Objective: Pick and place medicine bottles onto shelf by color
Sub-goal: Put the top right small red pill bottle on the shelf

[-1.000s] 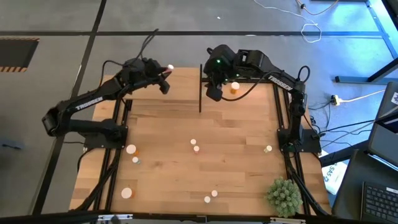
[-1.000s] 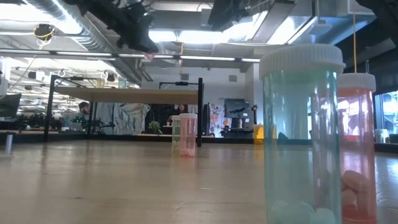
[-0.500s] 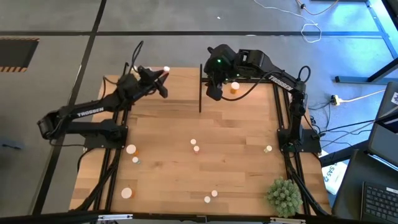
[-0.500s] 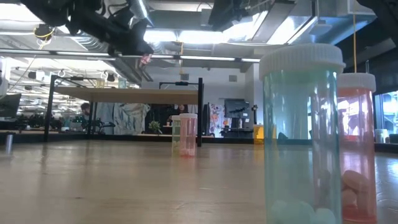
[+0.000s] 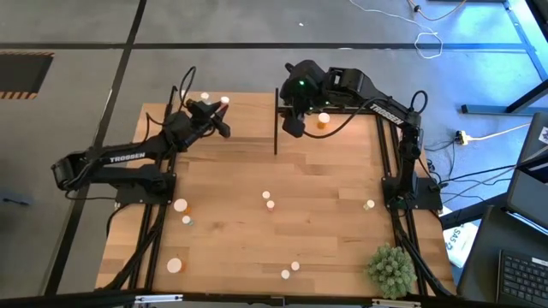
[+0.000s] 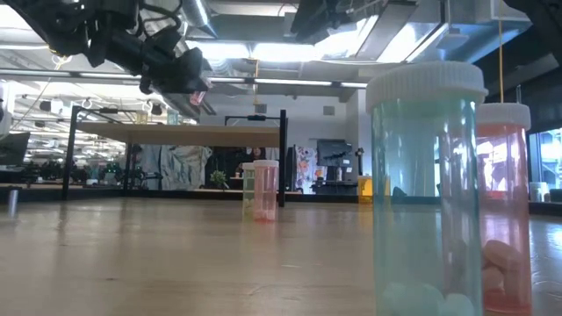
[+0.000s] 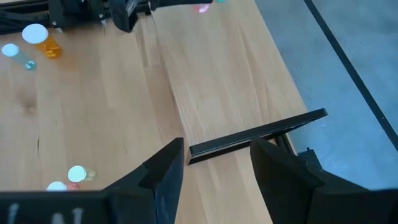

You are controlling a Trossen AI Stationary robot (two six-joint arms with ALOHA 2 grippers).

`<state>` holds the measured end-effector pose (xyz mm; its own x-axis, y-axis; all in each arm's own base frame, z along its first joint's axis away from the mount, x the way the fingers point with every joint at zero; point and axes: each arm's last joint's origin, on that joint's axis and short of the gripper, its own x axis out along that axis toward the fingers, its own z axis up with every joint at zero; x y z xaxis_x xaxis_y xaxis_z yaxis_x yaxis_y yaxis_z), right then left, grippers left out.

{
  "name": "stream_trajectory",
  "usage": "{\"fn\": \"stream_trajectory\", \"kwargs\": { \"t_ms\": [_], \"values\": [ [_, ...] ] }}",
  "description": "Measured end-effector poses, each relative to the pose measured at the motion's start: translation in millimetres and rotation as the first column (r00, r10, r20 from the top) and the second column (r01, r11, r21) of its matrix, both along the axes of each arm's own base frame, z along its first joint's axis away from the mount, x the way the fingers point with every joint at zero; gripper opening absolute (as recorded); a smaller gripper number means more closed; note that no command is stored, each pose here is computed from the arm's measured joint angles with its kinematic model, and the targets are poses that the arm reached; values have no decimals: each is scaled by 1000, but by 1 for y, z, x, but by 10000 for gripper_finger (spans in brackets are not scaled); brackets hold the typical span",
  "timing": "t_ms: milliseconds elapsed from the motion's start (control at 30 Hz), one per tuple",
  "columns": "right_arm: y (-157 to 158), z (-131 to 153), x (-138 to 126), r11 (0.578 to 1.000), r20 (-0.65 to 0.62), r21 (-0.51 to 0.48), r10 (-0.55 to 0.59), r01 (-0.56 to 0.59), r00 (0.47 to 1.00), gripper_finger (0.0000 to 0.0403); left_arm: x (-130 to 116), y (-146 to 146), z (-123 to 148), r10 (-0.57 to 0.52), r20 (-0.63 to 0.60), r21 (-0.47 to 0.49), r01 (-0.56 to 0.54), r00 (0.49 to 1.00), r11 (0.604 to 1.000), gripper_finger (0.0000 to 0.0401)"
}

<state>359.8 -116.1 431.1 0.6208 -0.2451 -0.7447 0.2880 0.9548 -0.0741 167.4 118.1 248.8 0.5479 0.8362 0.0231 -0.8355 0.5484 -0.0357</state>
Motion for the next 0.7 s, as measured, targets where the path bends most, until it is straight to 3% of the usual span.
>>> {"fn": "stream_trajectory", "kwargs": {
  "t_ms": [700],
  "values": [
    [0,1,1,1000,20,-5,1,-1,1000,187,-4,-2,-23,6,-32,-57,-8,999,998,92]
  ]
}}
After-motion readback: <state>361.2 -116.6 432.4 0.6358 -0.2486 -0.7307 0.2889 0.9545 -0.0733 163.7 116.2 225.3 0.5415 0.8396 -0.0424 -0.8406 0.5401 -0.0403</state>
